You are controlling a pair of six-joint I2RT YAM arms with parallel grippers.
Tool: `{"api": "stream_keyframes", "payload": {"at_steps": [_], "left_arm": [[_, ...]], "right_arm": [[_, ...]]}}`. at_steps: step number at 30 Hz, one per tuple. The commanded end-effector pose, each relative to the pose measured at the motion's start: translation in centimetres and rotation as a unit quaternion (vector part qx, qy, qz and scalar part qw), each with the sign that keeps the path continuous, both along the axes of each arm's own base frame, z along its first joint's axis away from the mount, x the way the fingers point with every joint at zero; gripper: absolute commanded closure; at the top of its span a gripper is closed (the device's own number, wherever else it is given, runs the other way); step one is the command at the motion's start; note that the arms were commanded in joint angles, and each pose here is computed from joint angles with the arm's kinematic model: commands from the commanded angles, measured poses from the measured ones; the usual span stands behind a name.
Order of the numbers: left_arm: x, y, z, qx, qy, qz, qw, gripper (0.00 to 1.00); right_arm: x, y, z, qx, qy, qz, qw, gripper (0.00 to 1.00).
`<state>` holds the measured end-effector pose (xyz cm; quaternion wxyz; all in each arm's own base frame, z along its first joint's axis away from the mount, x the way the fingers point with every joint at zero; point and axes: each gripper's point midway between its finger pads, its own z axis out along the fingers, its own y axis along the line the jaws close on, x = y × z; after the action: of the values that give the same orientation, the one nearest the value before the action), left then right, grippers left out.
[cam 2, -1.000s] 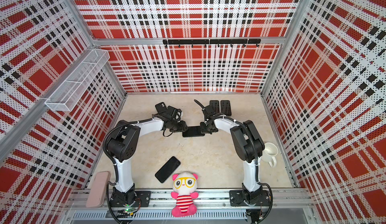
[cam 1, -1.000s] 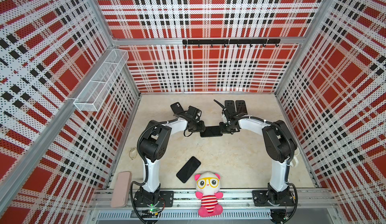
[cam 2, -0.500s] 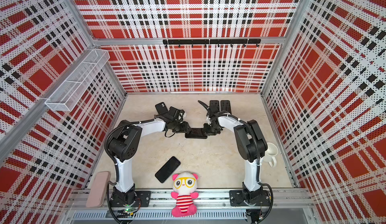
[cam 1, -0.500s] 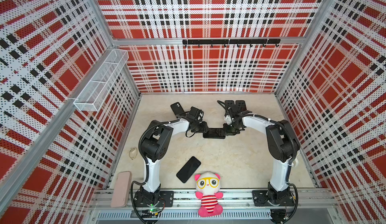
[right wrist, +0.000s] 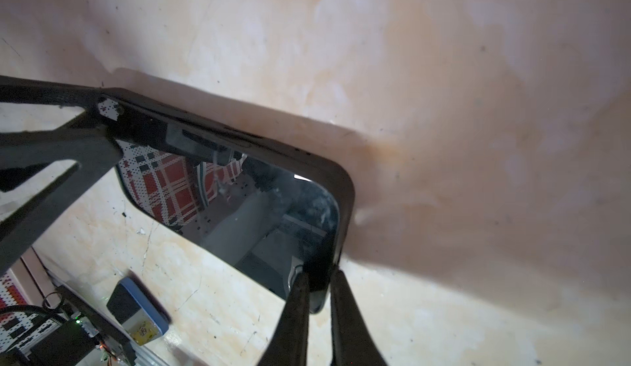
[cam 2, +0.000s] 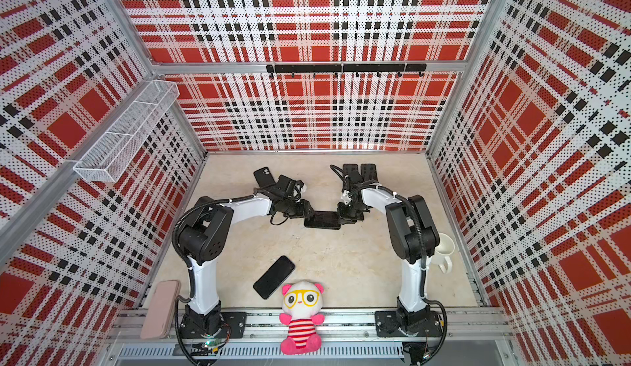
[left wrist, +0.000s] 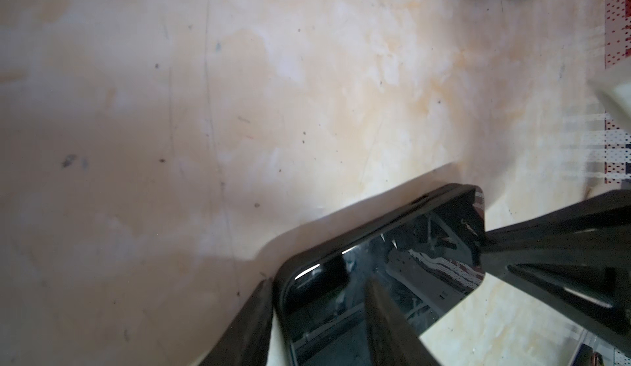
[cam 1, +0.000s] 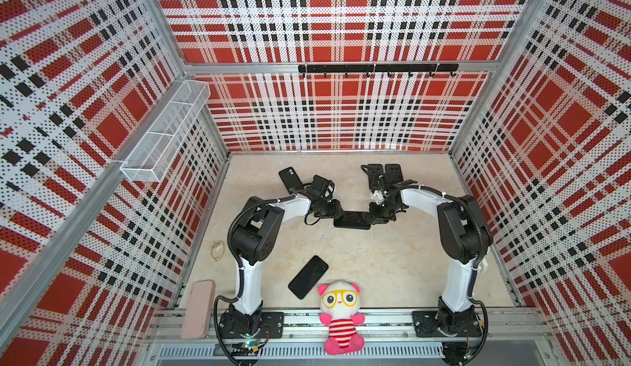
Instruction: Put the phone into the phone case
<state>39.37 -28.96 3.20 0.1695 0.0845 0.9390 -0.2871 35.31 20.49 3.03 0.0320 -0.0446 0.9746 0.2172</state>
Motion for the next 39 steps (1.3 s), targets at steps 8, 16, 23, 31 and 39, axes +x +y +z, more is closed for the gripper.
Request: {"api": "stream_keyframes", "payload": {"at_steps": [8, 16, 23, 31, 39], "left_arm": [[-3.5, -3.0, -1.2, -0.039, 0.048, -0.045, 0.997, 0.54], [-3.5, -3.1, -1.3, -0.042, 0.051, -0.044, 0.997, 0.55], [-3.5, -3.0, -1.3, -0.04, 0.05, -0.042, 0.997, 0.55], [-2.6, -2.2, -0.8, -0.014, 0.029, -0.038, 0.999, 0.55], [-1.0, 0.2, 0.9, 0.035, -0.005, -0.038, 0.999, 0.49]], "right_arm": [[-9.2, 1.3, -9.3, -0.061, 0.133, 0.038, 0.988, 0.89], [-14.7, -0.6, -15.7, -0.122, 0.19, 0.045, 0.973, 0.9], [-17.9, -3.1, -19.8, -0.18, 0.217, 0.055, 0.958, 0.91], [-14.0, -3.0, -16.2, -0.166, 0.168, 0.04, 0.971, 0.88], [-2.5, -2.3, -1.7, -0.092, 0.027, 0.002, 0.995, 0.78]]}}
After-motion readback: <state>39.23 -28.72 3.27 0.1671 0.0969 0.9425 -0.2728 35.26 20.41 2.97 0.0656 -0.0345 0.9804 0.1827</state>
